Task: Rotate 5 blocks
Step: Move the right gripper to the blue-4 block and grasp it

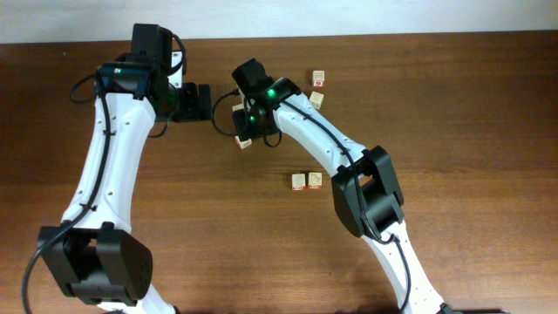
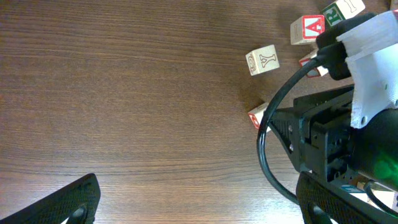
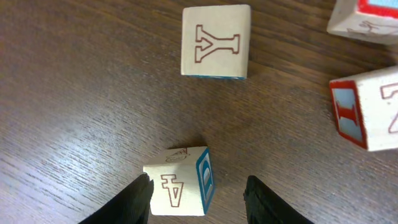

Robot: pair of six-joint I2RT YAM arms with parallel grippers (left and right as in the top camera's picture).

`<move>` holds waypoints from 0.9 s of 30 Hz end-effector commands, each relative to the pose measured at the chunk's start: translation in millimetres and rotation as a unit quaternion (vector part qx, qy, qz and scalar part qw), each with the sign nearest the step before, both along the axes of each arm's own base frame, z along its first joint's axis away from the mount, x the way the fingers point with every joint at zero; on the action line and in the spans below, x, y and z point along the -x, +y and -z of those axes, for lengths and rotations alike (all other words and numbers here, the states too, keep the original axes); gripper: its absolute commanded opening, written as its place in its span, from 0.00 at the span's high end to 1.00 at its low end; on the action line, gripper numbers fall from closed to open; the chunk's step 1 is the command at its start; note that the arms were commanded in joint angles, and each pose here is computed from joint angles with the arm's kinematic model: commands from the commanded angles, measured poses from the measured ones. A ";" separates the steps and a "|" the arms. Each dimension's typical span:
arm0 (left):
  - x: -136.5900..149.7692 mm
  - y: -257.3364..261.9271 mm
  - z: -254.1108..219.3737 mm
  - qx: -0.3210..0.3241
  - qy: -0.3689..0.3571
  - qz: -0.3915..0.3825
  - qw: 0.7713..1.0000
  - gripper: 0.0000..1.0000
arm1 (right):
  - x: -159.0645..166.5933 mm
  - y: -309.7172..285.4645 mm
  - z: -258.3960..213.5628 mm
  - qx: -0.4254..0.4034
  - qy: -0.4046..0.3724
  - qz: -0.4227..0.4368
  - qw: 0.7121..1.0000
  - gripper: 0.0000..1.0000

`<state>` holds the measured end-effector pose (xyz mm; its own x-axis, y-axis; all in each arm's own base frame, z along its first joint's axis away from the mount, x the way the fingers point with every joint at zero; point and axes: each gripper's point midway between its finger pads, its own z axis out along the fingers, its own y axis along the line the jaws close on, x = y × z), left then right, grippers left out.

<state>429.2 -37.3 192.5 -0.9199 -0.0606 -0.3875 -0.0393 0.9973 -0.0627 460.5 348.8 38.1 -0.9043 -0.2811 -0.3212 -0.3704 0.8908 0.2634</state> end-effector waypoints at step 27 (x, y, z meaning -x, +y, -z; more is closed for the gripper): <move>-3.9 1.1 -6.1 0.000 -0.009 -0.007 1.000 0.01 | 17.5 16.8 30.5 -0.004 0.023 -0.052 0.998 0.55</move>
